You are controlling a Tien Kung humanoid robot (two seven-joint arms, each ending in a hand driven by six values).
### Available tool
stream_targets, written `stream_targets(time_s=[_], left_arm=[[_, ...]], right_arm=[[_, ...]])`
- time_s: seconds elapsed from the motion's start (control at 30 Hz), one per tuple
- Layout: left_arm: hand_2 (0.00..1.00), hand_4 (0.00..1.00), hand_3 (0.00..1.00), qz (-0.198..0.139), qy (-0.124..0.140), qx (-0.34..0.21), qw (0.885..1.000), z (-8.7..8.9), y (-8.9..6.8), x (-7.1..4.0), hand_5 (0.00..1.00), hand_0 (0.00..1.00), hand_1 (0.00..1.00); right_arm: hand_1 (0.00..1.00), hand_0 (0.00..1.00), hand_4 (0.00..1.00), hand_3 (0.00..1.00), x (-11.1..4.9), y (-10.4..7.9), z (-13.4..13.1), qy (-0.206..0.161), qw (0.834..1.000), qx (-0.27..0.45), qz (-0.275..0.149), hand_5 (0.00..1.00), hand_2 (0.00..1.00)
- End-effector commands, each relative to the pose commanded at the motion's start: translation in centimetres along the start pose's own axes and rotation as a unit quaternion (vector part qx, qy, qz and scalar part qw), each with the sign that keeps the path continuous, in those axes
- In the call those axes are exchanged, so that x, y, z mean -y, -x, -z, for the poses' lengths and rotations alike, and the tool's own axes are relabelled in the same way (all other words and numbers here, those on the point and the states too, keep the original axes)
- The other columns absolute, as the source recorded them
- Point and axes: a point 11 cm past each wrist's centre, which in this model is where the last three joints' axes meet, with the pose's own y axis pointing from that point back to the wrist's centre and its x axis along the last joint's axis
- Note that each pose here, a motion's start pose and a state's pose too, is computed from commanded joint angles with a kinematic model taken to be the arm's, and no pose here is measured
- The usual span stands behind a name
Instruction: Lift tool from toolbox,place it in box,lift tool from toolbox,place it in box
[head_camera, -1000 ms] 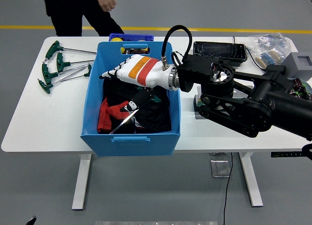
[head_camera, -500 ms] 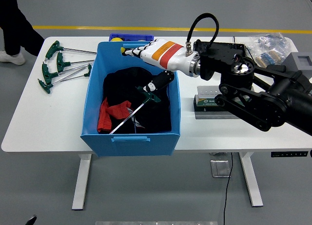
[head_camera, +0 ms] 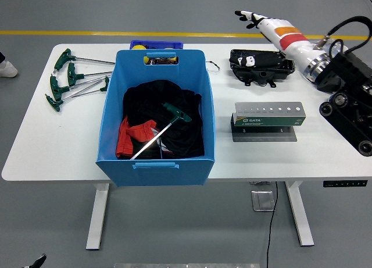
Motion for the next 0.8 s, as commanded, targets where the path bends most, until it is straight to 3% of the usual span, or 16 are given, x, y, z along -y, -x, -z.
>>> stream_targets(time_s=[0.27, 0.3, 0.33, 0.5, 0.53, 0.7, 0.73, 0.8], left_arm=[[0.673, 0.694, 0.657, 0.012, -0.005, 0.002, 1.0, 0.4, 0.5, -0.1, 0.57, 0.681, 0.624], [0.673, 0.694, 0.657, 0.014, -0.005, 0.002, 1.0, 0.5, 0.5, -0.1, 0.57, 0.681, 0.624], [0.689, 0.694, 0.658, 0.015, -0.006, 0.001, 1.0, 0.5, 0.6, -0.1, 0.569, 0.681, 0.638], [0.689, 0.694, 0.658, 0.018, -0.009, 0.001, 1.0, 0.8, 0.8, -0.2, 0.569, 0.681, 0.638], [0.692, 0.694, 0.661, 0.018, -0.01, 0.001, 1.0, 0.9, 0.8, -0.2, 0.571, 0.682, 0.647], [0.692, 0.694, 0.661, 0.021, -0.01, -0.001, 1.0, 1.0, 1.0, -0.2, 0.571, 0.682, 0.647], [0.705, 0.694, 0.665, 0.022, -0.01, -0.001, 1.0, 1.0, 1.0, -0.2, 0.575, 0.682, 0.657], [0.705, 0.694, 0.665, 0.024, -0.01, -0.002, 1.0, 1.0, 1.1, -0.2, 0.575, 0.682, 0.657]], right_arm=[[0.792, 0.813, 0.982, 0.898, -4.6, -0.8, -3.8, 0.035, 0.986, 0.157, -0.05, 0.634, 0.856], [0.792, 0.813, 0.982, 0.898, -5.3, -0.7, -4.2, 0.039, 0.981, 0.18, -0.056, 0.634, 0.856], [0.787, 0.813, 0.998, 0.884, -5.9, -0.6, -4.5, 0.042, 0.977, 0.201, -0.062, 0.711, 0.849], [0.787, 0.813, 0.998, 0.884, -9.2, 0.3, -5.6, 0.06, 0.945, 0.308, -0.089, 0.711, 0.849], [0.783, 0.817, 0.998, 0.884, -9.9, 0.5, -5.8, 0.063, 0.938, 0.328, -0.093, 0.798, 0.845], [0.783, 0.817, 0.998, 0.884, -13.8, 2.2, -6.6, 0.088, 0.911, 0.389, -0.109, 0.798, 0.845], [0.786, 0.809, 0.998, 0.888, -14.5, 2.5, -6.8, 0.094, 0.907, 0.395, -0.112, 0.852, 0.847], [0.786, 0.809, 0.998, 0.888, -16.0, 3.3, -6.9, 0.104, 0.897, 0.413, -0.119, 0.852, 0.847]])
